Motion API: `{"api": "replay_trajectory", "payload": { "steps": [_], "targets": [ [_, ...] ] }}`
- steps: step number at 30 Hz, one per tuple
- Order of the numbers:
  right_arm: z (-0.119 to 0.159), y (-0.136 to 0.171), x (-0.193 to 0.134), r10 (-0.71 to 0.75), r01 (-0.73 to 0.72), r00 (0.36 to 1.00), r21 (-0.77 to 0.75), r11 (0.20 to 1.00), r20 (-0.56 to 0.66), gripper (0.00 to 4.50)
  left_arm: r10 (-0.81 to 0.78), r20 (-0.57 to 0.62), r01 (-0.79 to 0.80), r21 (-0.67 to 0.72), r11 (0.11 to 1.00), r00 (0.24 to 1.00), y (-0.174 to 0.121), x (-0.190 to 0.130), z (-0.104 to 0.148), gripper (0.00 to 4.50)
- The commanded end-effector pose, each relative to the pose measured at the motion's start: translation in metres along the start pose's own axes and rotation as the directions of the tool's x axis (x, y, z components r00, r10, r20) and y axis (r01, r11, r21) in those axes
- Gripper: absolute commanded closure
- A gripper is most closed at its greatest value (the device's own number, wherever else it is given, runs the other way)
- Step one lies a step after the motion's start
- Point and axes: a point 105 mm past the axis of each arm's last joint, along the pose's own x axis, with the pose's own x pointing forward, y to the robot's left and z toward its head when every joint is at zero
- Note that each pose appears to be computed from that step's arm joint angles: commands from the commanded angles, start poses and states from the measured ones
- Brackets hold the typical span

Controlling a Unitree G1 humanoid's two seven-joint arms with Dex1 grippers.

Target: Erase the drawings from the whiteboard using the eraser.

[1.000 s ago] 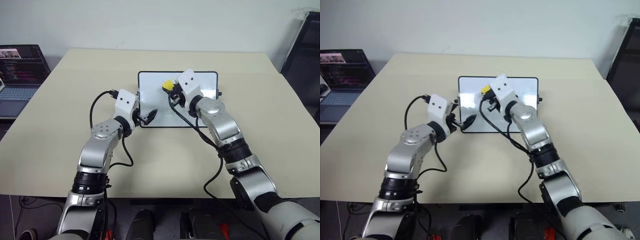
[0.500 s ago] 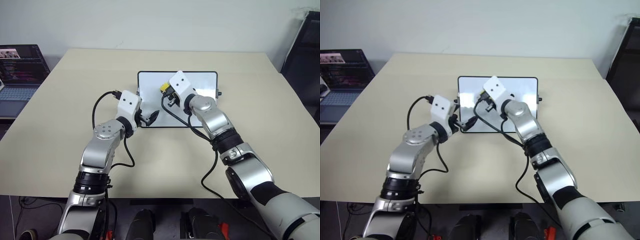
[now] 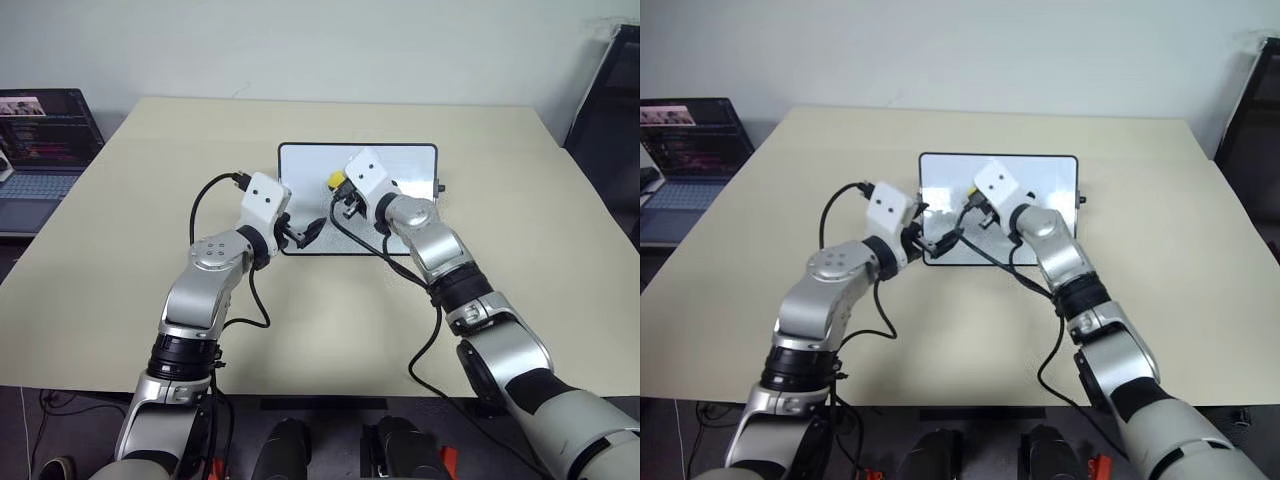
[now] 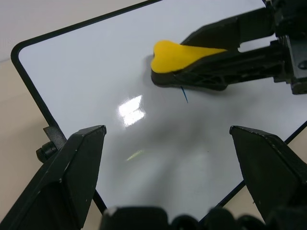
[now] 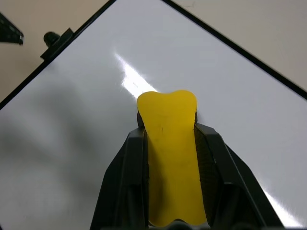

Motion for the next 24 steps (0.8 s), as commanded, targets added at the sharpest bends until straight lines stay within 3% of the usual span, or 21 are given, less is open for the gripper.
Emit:
{"api": "replay_trajectory", "payload": {
  "steps": [1, 6, 11, 17, 24],
  "targets": [
    [-0.027, 0.0, -0.01, 0.007, -0.008, 0.996, -0.015, 1.0, -0.085, 3.51, -0.008, 0.032, 0.007, 0.028, 1.0, 0.999, 0.0, -0.001, 0.012, 0.0],
    [-0.05, 0.012, -0.026, 0.058, -0.065, 0.987, -0.038, 0.997, -0.151, 3.51, -0.005, -0.001, 0.005, 0.033, 0.999, 1.0, 0.002, -0.004, 0.003, 0.0],
    [-0.055, 0.016, -0.033, 0.086, -0.093, 0.982, -0.032, 0.995, -0.168, 3.51, 0.004, -0.037, -0.002, 0.05, 0.999, 0.999, 0.004, -0.006, -0.005, 0.0],
    [-0.014, 0.002, -0.015, 0.021, -0.027, 0.998, -0.092, 0.995, -0.065, 3.51, 0.004, -0.039, -0.002, 0.047, 0.999, 0.999, 0.004, -0.007, -0.007, 0.0],
    [0.016, 0.003, 0.005, 0.043, -0.043, 0.999, -0.164, 0.986, -0.004, 3.51, 0.021, -0.039, -0.019, 0.043, 0.999, 0.999, 0.005, -0.008, -0.007, 0.0]
  ]
}}
